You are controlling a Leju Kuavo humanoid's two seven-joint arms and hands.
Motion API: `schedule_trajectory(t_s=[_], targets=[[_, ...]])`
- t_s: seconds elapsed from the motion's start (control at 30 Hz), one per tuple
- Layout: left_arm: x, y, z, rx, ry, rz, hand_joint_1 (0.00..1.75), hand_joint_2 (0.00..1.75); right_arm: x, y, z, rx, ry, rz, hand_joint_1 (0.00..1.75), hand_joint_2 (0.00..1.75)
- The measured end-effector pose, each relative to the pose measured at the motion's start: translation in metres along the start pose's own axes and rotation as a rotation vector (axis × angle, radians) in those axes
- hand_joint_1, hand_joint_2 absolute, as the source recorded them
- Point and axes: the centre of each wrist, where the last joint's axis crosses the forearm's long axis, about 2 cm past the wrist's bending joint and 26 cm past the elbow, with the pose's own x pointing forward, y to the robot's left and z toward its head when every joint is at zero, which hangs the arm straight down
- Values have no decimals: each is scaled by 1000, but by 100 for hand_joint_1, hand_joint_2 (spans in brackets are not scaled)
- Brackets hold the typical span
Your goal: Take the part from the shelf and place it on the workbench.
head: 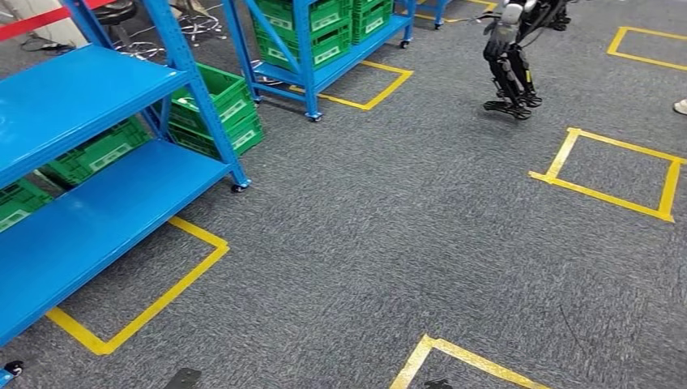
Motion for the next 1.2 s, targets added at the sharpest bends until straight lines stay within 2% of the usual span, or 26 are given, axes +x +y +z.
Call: schedule_trajectory(t_s=[1.2], targets=[[-3,3,-1,14,17,1,0,0,-2,2,0,11,3,2,0,0]])
